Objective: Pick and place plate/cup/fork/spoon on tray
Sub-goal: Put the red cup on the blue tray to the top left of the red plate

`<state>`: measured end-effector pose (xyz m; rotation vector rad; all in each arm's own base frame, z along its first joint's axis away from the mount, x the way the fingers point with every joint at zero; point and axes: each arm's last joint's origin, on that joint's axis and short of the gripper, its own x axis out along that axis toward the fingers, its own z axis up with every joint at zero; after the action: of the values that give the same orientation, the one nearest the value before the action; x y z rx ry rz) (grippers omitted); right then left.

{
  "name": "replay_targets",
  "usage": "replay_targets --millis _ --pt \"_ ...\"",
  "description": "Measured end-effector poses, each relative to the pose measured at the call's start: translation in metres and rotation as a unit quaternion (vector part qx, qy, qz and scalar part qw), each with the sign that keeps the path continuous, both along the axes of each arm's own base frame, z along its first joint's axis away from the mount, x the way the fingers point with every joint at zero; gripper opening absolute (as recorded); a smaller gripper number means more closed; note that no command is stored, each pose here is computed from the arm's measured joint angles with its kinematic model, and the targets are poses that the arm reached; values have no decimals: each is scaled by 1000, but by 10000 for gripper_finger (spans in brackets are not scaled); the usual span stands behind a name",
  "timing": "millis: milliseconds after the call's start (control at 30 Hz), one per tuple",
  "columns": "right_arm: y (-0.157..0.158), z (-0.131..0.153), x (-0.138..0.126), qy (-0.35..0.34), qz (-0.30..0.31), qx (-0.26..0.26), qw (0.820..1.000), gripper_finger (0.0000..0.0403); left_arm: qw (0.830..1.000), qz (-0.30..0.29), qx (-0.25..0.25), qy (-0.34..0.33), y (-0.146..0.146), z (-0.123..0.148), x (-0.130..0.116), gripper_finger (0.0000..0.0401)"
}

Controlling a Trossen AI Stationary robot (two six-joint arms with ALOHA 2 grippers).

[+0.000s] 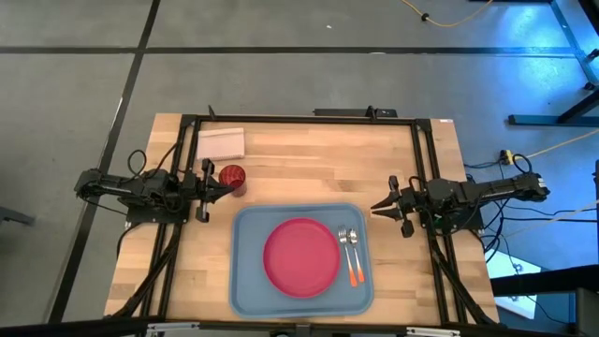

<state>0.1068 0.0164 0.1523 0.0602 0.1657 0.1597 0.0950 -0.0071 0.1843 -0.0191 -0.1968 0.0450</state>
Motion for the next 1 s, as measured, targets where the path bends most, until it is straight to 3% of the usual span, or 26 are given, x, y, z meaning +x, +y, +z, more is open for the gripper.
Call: replay_targets --millis 367,567,733,833,1000 --pt "0 0 0 0 0 0 1000 65 1000 -3 -7 -1 0 0 0 0" --pt "0 0 0 0 0 0 1000 65 991 -36 -92 -87 0 16 -4 0" --pt "0 0 0 0 0 0 1000 65 977 -30 -153 -144 2 30 -10 0" --pt "0 0 0 0 0 0 1000 65 977 -40 -167 -129 2 54 -14 0" --pt "0 0 0 0 0 0 1000 65 982 -9 -187 -6 2 88 -2 0"
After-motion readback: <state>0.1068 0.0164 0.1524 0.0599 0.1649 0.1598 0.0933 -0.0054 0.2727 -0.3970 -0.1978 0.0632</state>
